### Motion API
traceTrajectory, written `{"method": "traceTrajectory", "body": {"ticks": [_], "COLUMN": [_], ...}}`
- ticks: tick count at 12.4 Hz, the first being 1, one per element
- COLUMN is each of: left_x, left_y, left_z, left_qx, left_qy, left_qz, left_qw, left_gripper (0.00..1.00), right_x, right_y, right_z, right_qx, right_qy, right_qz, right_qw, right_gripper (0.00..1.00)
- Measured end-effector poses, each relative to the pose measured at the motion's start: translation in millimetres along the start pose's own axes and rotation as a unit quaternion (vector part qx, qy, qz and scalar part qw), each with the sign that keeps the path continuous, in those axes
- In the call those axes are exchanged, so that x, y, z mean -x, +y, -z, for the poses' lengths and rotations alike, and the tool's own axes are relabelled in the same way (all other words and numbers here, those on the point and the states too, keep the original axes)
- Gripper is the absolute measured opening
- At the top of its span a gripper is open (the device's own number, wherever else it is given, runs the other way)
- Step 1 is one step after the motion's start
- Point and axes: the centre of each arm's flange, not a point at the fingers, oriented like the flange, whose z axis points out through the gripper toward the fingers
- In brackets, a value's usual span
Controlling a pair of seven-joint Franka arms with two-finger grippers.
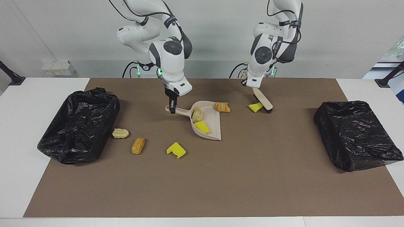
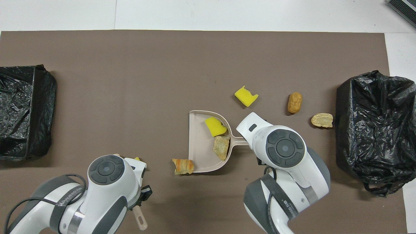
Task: Sweep and dump trash in bin
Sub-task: 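Brush the pieces into the dustpan held by the right gripper, then carry the loaded dustpan with the right gripper to the nearby trash bag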
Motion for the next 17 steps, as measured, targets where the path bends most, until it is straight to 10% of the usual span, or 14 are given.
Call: {"method": "traceTrajectory", "body": {"ticks": [8, 17], "left_x": [38, 99], "left_y": [137, 173], "left_z": [20, 50], "left_qx": [0.131, 0.13], "left_qy": [0.024, 0.023], "left_qz": [-0.084, -0.184], "left_qw": [0.987, 0.974], "left_gripper": [0.26, 0.26], "right_x": [-3, 23], "right_y": [-2, 9], "right_z": [0, 1], "right_qx": [0.0, -0.02], "right_qy": [0.0, 0.044], "right_qz": [0.003, -0.029], "right_qw": [1.0, 0.998], "right_gripper": [0.32, 0.32]}}
